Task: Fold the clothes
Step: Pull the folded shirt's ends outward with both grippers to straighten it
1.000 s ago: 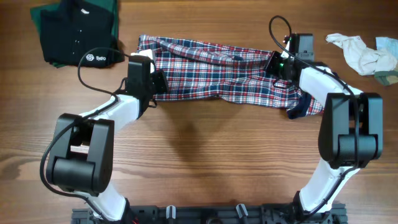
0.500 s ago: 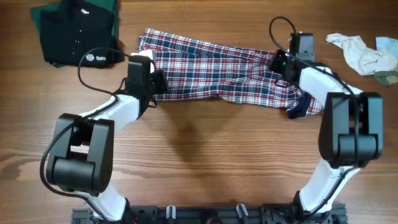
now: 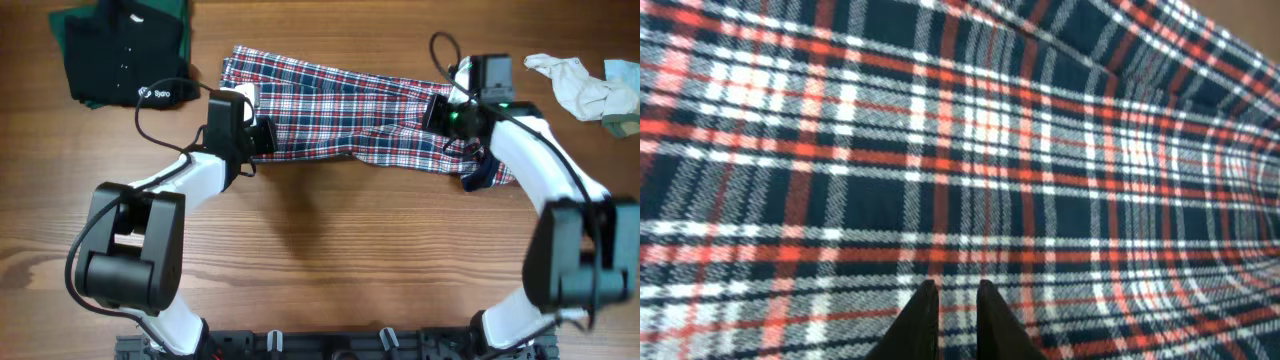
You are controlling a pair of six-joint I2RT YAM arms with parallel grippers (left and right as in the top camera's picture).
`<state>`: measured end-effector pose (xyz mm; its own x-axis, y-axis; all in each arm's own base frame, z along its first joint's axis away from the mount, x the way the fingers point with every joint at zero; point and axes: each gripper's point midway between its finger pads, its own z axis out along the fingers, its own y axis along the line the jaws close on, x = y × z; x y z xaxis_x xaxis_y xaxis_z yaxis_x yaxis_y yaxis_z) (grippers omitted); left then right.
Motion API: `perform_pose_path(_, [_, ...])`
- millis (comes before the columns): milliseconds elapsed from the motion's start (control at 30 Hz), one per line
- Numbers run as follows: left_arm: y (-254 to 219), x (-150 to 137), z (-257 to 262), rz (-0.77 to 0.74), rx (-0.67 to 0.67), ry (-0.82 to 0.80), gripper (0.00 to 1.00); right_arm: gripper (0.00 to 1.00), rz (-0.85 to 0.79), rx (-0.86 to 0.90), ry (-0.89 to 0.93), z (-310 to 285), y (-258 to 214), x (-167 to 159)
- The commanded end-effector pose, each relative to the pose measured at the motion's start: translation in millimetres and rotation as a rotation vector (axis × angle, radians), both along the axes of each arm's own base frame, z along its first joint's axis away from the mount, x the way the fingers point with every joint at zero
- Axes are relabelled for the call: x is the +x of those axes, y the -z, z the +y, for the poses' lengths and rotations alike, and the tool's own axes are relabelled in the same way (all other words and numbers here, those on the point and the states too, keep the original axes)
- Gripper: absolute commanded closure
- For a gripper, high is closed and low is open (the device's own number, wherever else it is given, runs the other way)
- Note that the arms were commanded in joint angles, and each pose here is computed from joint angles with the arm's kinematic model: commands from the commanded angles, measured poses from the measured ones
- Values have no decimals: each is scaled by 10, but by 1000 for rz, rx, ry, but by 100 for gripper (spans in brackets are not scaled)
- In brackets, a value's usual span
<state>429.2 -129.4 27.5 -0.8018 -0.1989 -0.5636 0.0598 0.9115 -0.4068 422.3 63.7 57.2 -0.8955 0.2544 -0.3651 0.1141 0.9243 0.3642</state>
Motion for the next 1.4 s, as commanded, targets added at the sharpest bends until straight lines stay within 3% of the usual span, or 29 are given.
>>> perform_pose_path(0, [102, -72, 8, 35, 29, 10, 86, 96, 144, -60, 68, -136, 535, -147])
perform_pose_path(133, [252, -140, 323, 94, 153, -90, 85, 96, 298, -168, 189, -406, 873, -404])
perform_pose_path(433, [383, -209, 755, 175, 167, -184, 81, 95, 495, -248, 348, -956, 918, -874])
perform_pose_path(567, [401, -204, 1092, 192, 173, -268, 81, 95, 537, -373, 405, -1280, 885, -1024])
perform_pose_path(733, [333, -170, 1216, 175, 167, -299, 80, 96, 487, -372, 407, -1330, 736, -907])
perform_pose_path(833, [136, -116, 1196, 119, 177, -277, 78, 95, 380, -349, 381, -1315, 344, -655])
perform_pose_path(900, [-74, -68, 1187, 67, 169, -280, 78, 83, 313, -293, 311, -1205, 90, -518])
perform_pose_path(933, [-210, -45, 1177, 33, 164, -281, 76, 70, 277, -258, 280, -1137, -105, -457])
perform_pose_path(1000, [-560, -7, 1140, -52, 151, -279, 74, 32, 225, -213, 234, -1039, -413, -409])
perform_pose_path(1033, [-716, 1, 1108, -90, 145, -274, 73, 26, 199, -186, 201, -974, -530, -406])
perform_pose_path(1100, [-975, -7, 971, -155, 132, -247, 69, 22, 164, -107, 115, -785, -688, -447])
perform_pose_path(1200, [-991, -34, 723, -159, 110, -182, 70, 25, 184, -51, 47, -641, -654, -520])
perform_pose_path(1367, [-376, -95, 353, -23, 110, -80, 77, 85, 262, -56, 61, -633, -144, -724])
